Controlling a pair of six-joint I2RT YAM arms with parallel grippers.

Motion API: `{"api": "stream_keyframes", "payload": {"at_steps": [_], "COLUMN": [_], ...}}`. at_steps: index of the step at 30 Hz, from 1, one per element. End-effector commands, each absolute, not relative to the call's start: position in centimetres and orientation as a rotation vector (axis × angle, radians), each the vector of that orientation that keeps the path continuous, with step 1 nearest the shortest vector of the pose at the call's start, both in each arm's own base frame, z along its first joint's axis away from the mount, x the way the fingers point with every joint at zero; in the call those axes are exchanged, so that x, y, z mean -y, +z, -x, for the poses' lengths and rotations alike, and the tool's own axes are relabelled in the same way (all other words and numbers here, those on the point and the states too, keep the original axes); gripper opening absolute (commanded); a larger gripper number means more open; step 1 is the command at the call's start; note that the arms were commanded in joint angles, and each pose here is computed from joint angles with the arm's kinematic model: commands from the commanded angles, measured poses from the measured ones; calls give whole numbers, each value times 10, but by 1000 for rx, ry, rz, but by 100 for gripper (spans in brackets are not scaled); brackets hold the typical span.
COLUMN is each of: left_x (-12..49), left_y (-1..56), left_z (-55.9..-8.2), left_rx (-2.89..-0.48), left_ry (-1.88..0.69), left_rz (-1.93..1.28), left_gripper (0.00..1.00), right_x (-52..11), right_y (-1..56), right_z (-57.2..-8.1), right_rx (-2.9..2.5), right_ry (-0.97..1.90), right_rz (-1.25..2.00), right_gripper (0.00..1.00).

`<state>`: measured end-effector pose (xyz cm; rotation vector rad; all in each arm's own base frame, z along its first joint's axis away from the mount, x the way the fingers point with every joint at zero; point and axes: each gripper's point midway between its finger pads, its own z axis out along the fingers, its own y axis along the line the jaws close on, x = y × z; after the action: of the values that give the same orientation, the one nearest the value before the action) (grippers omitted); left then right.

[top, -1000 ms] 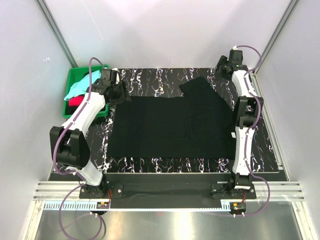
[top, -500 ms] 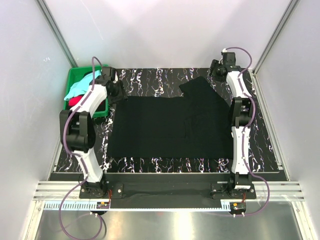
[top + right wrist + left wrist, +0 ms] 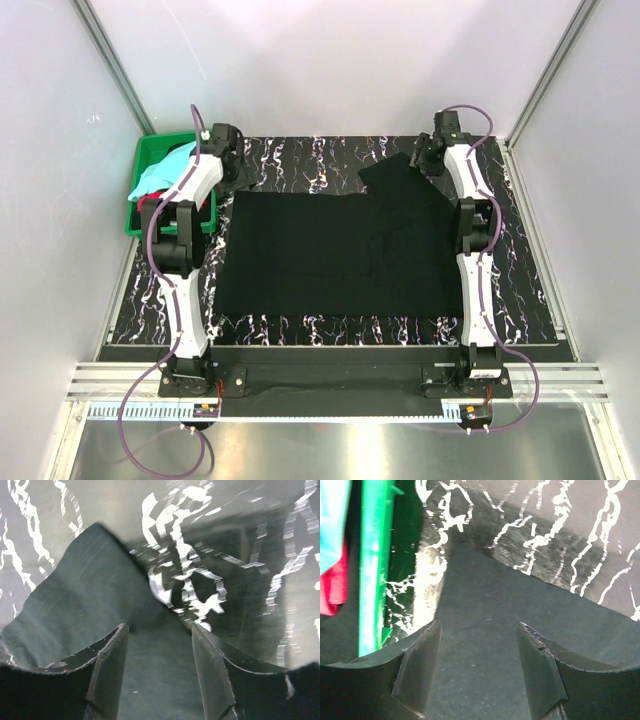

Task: Fold and stack the t-shirts
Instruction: Fold the tshirt

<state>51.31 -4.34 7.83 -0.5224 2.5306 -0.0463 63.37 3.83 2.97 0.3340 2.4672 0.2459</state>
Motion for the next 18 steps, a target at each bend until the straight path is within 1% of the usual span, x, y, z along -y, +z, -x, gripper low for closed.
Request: {"api": "stream_keyframes", "payload": {"at_steps": [1,4,5,7,9,11,12,14,16,18], "left_x": [34,33,31,30,24,19,19,16,17,21], "left_y": [104,96,92,84,72,60,59,51,51,48], "left_z": [-531,-529,-529,-528,-528,-529,-530,-533,-541,-549], "left_rx": [-2441,-2459,-2465,-2481,-2499,-2518,-2520,-2526,-2519,-2518], "left_ry": [-41,-24,-14,-3,30,33,23,20,7,-18], "left_rz": [569,568,568,563,568,579,580,589,569,548], "left_gripper": [66,67,67,68,67,67,66,66,65,61], "right_x": [-63,-65,-61,-55,-50,-48,-49,-51,-49,-51], "right_y": [20,11,8,1,-3,-2,-2,4,2,2], "right_z": [-629,-623,-621,-612,-609,-610,-610,-610,-608,-608], "right_rx": [-2504,-2529,-2538,-2573,-2584,-2579,-2580,-2575,-2581,-2587], "right_ry": [243,214,173,117,79,74,82,87,74,93], "right_rz": [-304,-325,-337,-366,-402,-407,-405,-392,-384,-371], "right_gripper": [62,59,50,43,40,31,23,15,14,14]}}
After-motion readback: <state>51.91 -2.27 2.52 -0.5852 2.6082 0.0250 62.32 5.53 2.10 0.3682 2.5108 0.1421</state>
